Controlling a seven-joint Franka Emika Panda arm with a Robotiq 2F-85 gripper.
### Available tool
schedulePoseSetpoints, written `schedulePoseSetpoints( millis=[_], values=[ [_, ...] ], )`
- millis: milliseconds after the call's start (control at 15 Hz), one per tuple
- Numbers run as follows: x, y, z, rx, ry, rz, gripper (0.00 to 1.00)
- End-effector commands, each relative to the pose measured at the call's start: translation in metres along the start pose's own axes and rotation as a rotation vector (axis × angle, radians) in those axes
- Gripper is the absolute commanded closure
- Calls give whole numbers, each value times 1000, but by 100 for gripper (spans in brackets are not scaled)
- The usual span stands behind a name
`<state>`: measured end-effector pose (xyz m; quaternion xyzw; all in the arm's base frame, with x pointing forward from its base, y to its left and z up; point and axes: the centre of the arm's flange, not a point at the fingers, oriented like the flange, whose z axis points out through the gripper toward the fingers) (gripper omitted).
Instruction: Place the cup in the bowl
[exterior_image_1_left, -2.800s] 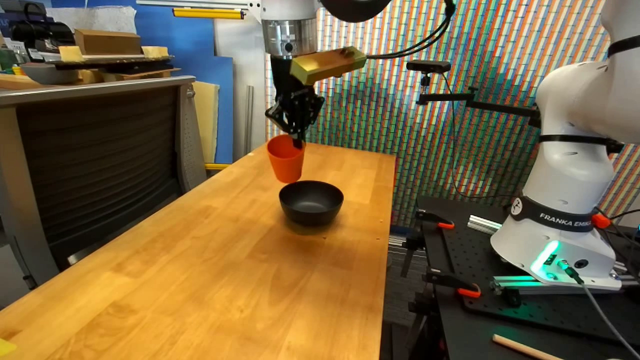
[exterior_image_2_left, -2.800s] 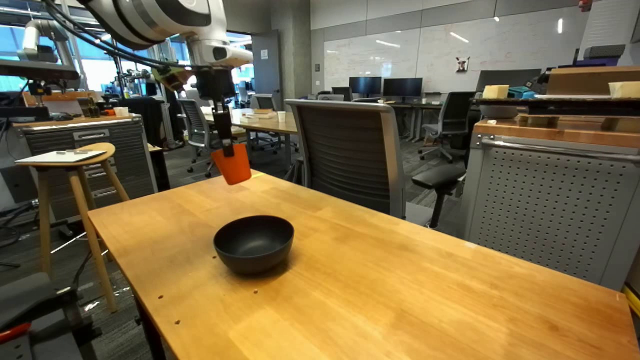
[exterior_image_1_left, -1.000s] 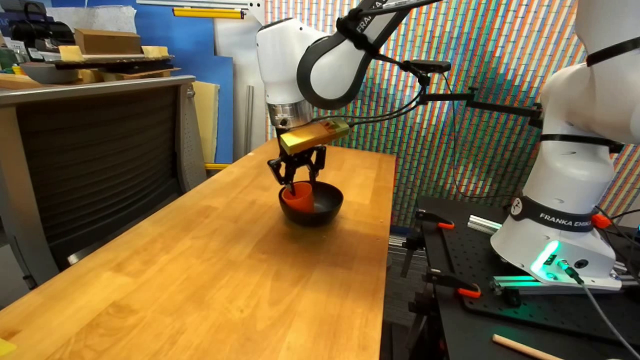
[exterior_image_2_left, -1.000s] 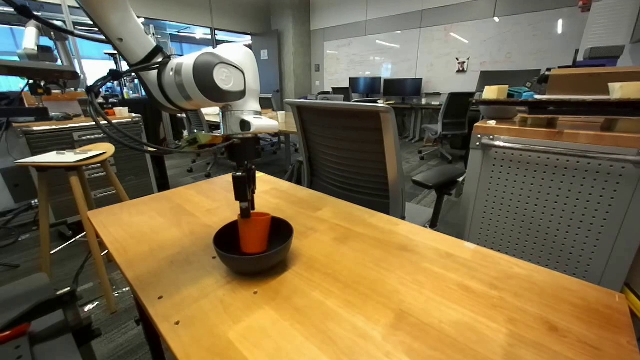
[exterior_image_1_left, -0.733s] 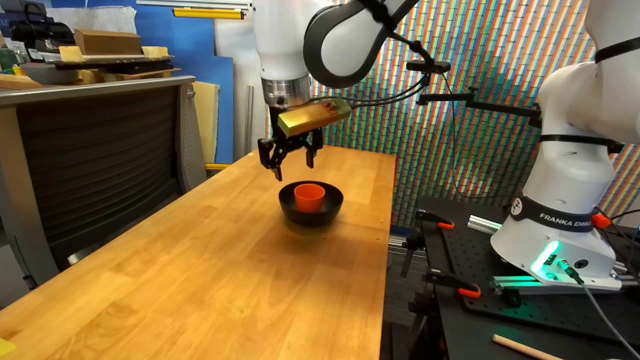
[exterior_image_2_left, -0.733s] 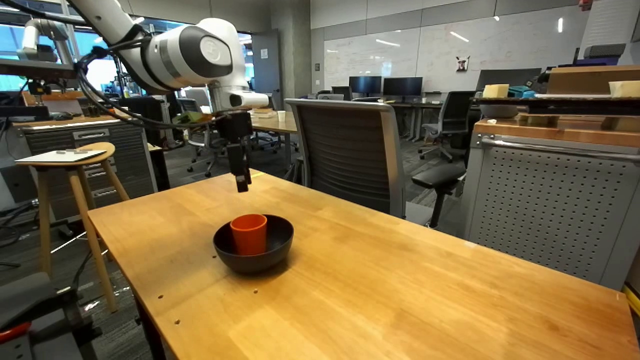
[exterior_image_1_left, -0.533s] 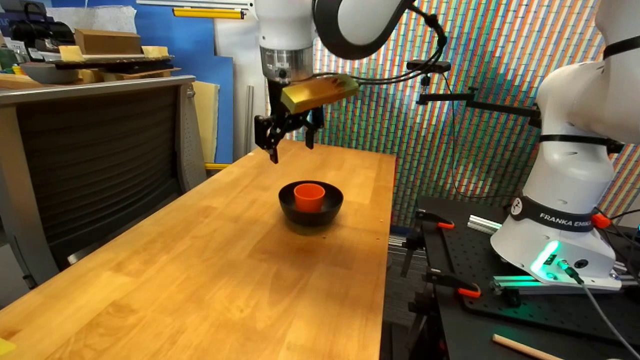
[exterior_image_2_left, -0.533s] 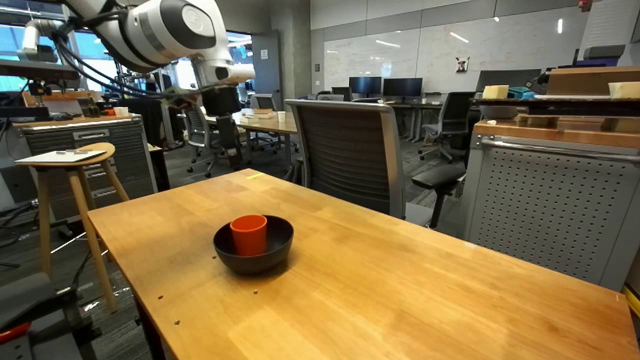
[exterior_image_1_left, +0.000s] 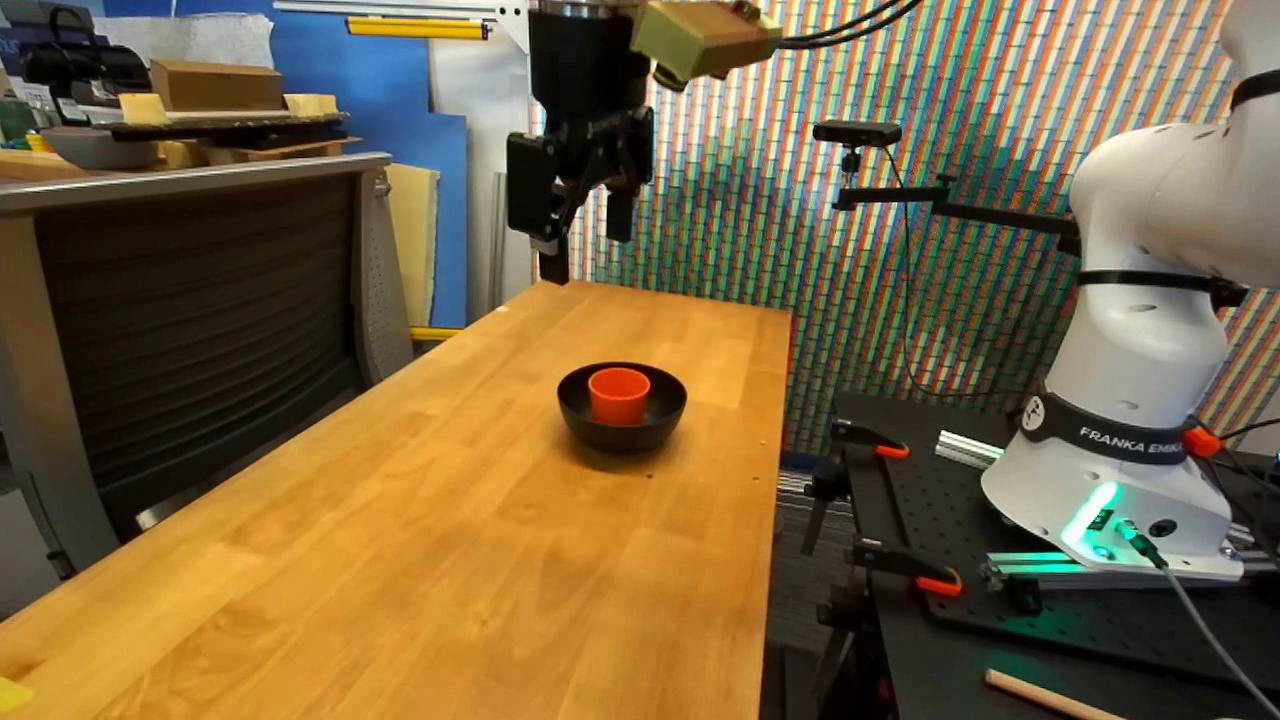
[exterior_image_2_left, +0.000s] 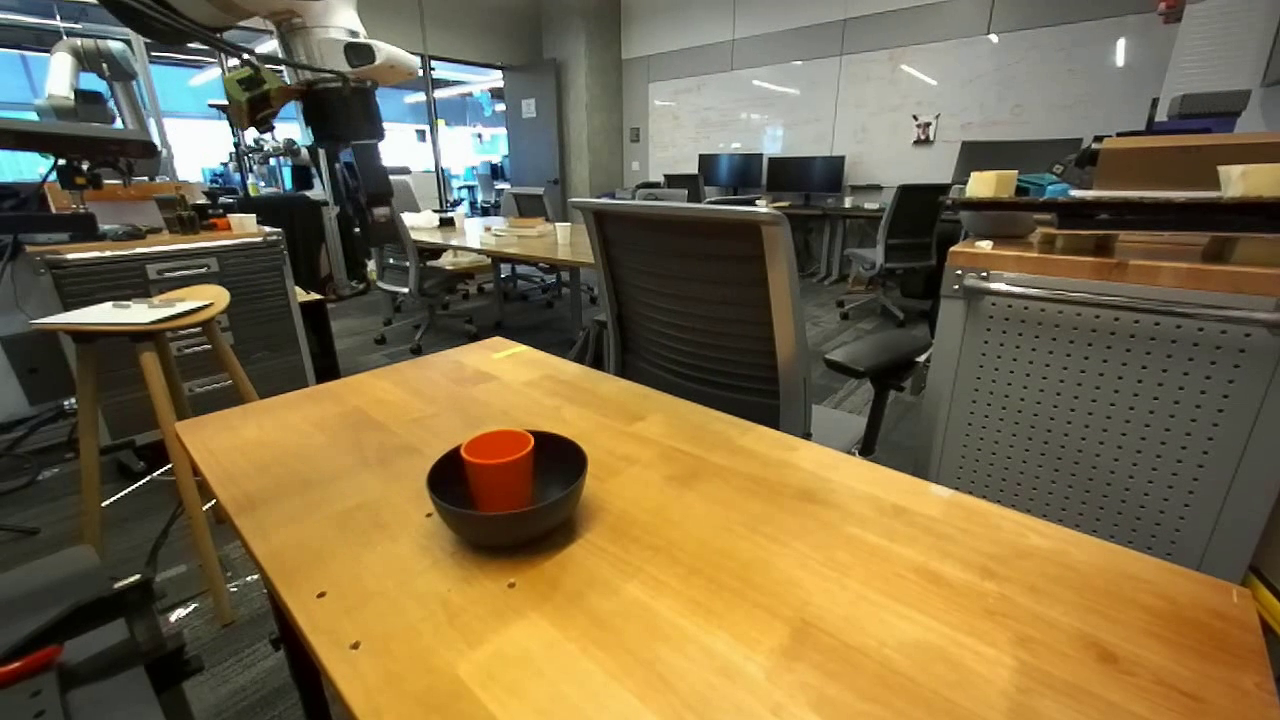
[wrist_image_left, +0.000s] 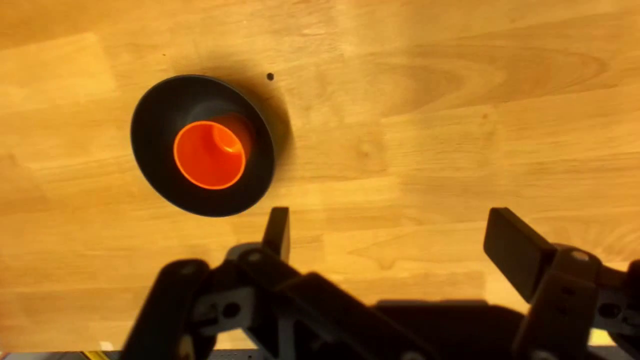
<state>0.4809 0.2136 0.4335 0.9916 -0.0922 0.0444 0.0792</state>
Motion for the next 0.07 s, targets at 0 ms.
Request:
schedulePoseSetpoints(
  millis=[0],
  values=[
    [-2,-4,-3,5,2,-19,0]
  ],
)
